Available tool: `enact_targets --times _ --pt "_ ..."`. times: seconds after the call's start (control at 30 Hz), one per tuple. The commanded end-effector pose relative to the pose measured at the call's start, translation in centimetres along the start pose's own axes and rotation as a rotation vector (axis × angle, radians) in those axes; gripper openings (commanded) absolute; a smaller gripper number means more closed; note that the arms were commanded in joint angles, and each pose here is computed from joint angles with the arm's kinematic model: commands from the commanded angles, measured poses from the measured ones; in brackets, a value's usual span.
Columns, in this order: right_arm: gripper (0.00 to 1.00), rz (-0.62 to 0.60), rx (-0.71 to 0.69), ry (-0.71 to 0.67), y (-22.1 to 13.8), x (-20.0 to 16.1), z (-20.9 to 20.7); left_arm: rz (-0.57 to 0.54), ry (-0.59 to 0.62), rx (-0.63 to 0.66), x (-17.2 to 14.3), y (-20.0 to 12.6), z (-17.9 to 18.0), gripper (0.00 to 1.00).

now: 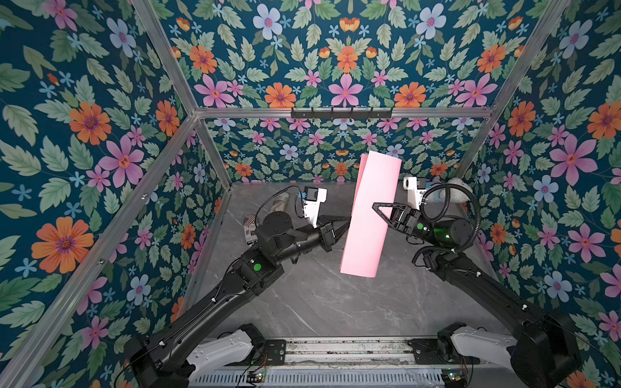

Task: Fold the rectangular paper in half along the long edge
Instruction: Fold the paper.

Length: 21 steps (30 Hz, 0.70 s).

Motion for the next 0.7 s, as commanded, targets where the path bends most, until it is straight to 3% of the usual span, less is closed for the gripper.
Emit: enact_targets --times 0.0,0.67 --pt "0.27 0.012 0.006 -0.024 0.13 0.03 0.30 -0.019 0.016 -0.017 0.48 -0.07 -0.51 0.00" --pt "0.25 0.054 -0.023 -0.063 0.03 -0.04 0.86 -0.021 0.017 -0.017 0.47 -0.13 -0.50 0.00"
Point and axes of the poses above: each gripper's point midway between its finger pads, its own y axis out along the fingers, its own z axis along the line the jaws close on, x = y × z, the point moved 2 cm from there along -y, back along the fingers, and after that the axes turned 13 degrees about -y, right-handed, at the moved point
